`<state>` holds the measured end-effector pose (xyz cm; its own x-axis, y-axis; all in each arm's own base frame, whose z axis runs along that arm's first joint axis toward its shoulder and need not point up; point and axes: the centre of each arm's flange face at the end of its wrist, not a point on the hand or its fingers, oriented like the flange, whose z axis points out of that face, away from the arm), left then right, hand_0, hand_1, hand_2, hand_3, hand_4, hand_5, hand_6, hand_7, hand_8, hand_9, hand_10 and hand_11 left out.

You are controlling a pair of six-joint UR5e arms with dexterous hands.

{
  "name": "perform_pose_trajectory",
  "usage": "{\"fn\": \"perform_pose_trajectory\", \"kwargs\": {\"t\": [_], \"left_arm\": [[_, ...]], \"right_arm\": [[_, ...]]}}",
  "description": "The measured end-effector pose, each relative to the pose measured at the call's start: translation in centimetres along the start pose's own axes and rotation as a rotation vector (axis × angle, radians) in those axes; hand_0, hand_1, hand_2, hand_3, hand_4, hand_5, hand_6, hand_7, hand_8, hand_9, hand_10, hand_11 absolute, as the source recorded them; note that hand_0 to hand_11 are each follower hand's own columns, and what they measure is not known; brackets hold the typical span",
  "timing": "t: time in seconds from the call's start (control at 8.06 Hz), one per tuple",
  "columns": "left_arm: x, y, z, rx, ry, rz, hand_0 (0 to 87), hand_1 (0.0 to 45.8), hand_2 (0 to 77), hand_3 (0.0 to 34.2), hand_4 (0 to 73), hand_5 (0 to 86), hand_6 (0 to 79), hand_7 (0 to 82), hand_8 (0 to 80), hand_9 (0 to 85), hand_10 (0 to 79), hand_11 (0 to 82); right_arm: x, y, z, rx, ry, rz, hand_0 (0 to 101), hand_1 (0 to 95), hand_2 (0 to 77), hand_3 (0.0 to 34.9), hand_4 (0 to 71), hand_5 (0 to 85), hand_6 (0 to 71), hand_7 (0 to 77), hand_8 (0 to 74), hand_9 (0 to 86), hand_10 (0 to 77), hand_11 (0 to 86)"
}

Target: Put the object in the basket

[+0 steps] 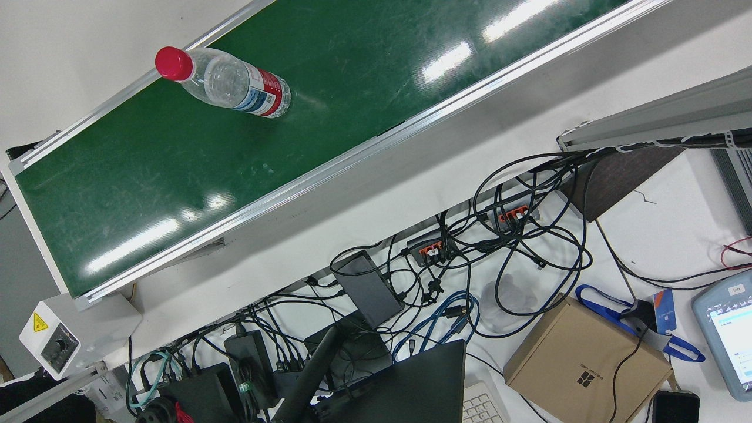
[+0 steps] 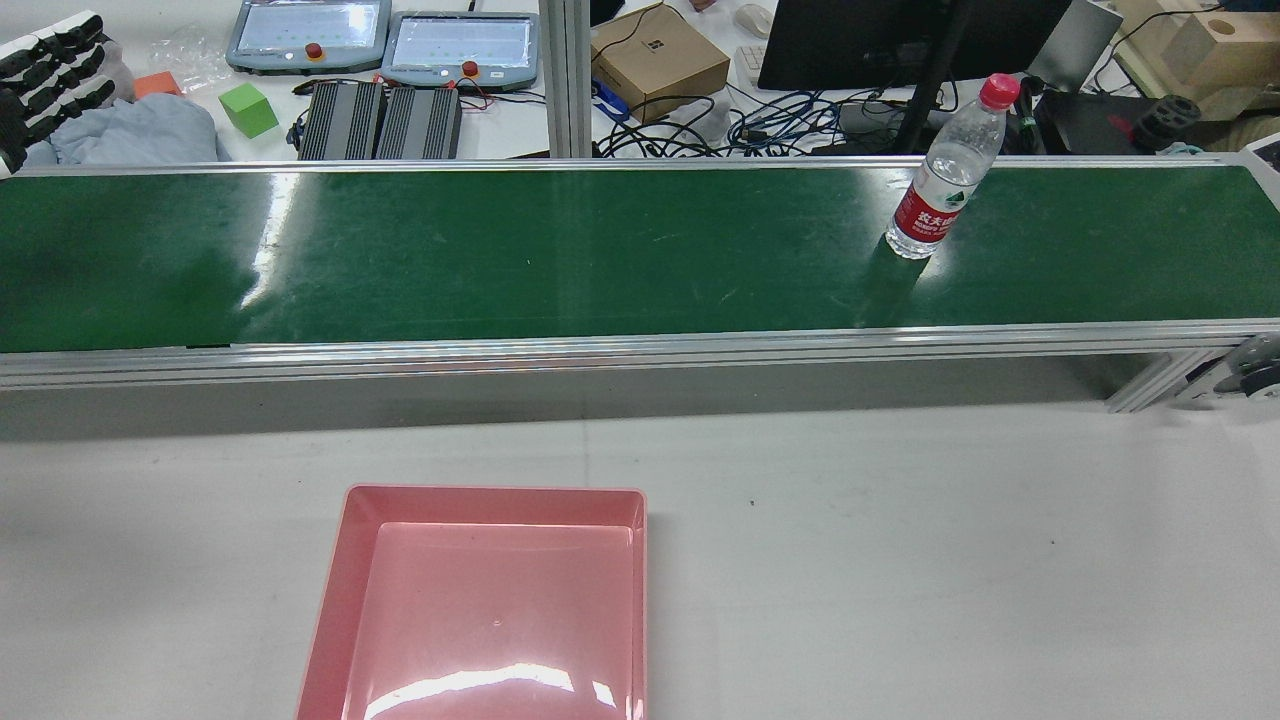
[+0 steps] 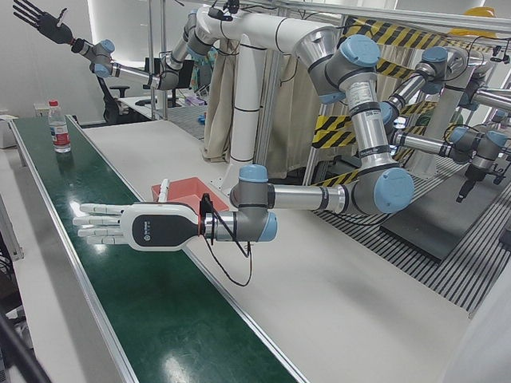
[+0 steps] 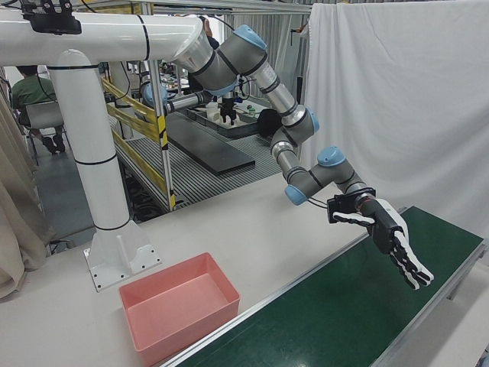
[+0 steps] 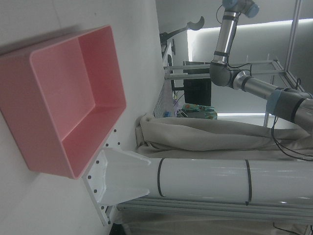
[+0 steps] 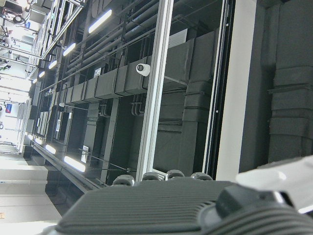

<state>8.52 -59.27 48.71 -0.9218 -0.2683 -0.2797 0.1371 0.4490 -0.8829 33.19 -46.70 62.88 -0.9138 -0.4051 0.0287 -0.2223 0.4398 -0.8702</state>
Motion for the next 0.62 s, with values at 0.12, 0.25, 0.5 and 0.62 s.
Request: {"fn": "perform_pose_trajectory", "kwargs": {"t": [0.12, 0.25, 0.5, 0.62], "left_arm": [[0.03, 0.01, -0.01, 0.0, 0.0, 0.0, 49.0, 3.3, 1.1, 0.0, 10.9, 3.3, 0.5, 0.5, 0.5, 0.5, 2.7, 6.5], [0.05, 0.01, -0.02, 0.0, 0.001, 0.0, 48.9, 3.3, 1.1, 0.0, 10.4, 3.8, 0.5, 0.5, 0.5, 0.5, 3.3, 6.5], [0.05, 0.01, -0.02, 0.0, 0.001, 0.0, 48.7, 3.3, 1.1, 0.0, 10.4, 3.8, 0.5, 0.5, 0.5, 0.5, 3.3, 6.5], [0.05, -0.01, -0.05, 0.0, 0.001, 0.0, 48.5, 3.3, 1.1, 0.0, 10.4, 4.4, 0.5, 0.5, 0.5, 0.5, 3.8, 6.5]], "right_arm": [[0.0, 0.0, 0.0, 0.0, 0.0, 0.0, 0, 0.0, 1.1, 0.1, 0.5, 0.0, 0.0, 0.5, 0.0, 0.0, 0.5, 0.0], [0.01, 0.0, 0.0, 0.0, 0.0, 0.0, 0, 0.0, 1.1, 0.1, 0.5, 0.0, 0.0, 0.5, 0.0, 0.0, 0.5, 0.0], [0.03, 0.0, 0.01, 0.0, 0.0, 0.0, 0, 0.0, 1.1, 0.1, 0.5, 0.0, 0.0, 0.5, 0.0, 0.0, 0.0, 0.0], [0.03, 0.0, 0.01, 0.0, 0.001, 0.0, 0, 0.0, 1.1, 0.1, 0.5, 0.0, 0.0, 0.5, 0.0, 0.0, 0.5, 0.0]]}}
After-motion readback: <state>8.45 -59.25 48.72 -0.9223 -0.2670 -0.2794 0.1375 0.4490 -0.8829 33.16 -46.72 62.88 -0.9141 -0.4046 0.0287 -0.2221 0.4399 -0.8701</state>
